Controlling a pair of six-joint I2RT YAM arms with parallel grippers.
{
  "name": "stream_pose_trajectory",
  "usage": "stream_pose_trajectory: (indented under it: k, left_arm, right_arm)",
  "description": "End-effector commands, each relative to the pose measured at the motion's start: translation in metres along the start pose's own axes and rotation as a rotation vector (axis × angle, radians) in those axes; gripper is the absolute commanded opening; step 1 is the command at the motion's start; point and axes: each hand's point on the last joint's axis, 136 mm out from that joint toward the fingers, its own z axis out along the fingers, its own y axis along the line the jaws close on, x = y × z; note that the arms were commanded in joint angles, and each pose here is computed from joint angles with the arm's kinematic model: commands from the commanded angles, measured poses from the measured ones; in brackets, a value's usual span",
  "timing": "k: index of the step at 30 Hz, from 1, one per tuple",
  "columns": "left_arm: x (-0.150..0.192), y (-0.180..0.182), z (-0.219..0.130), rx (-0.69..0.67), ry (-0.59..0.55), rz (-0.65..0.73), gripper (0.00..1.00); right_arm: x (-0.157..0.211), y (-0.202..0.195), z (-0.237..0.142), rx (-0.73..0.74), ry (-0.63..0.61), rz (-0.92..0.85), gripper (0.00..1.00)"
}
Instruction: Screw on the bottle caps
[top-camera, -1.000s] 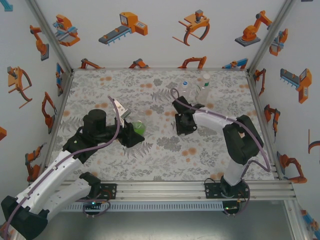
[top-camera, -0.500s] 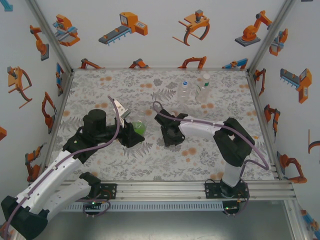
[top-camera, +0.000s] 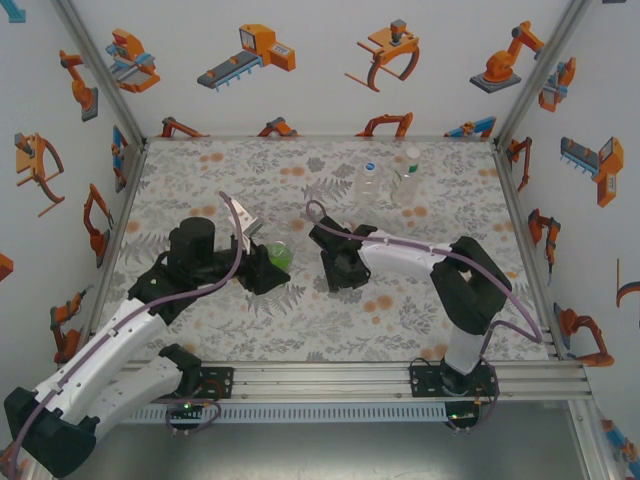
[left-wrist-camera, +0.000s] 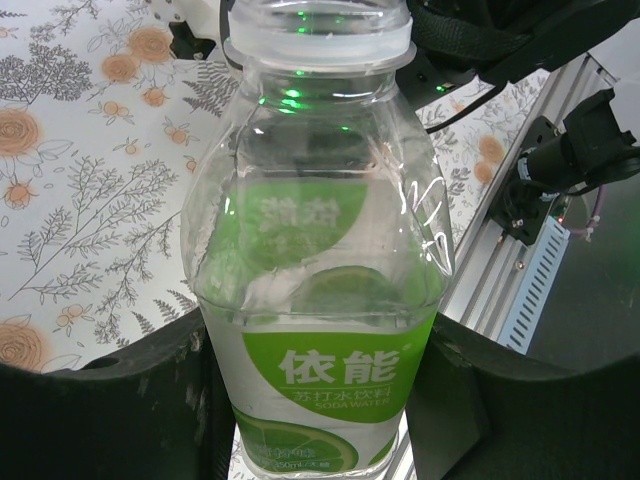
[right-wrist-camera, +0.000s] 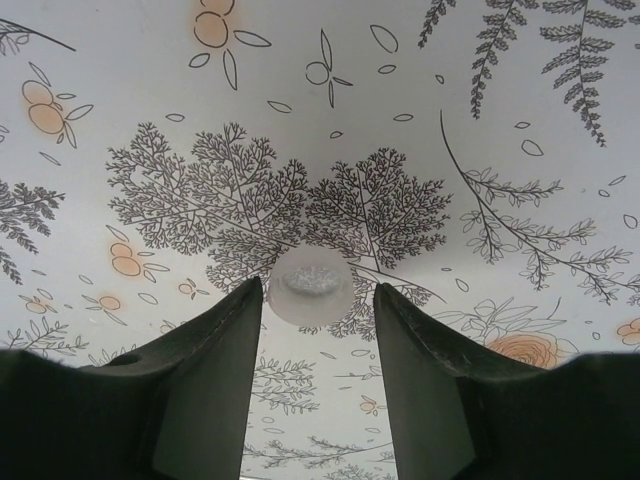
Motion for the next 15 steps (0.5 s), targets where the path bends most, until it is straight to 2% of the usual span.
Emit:
stream_pose_trajectory:
  k: [1,15]
  left_arm:
    - [-0.0063,-0.0030,0.0017,0.022,-0.019,0.004,0.08]
    - [-0.0039,-0.0027,0.0035,0.024,-0.012,0.001,0.07]
  right_arm:
    - [-0.0116,0.0035,-0.0179,-0.009,-0.044,0.019,0.46]
    - [-0.0108,0.0102,-0.0109,-0.030,-0.030,0.016,0.40]
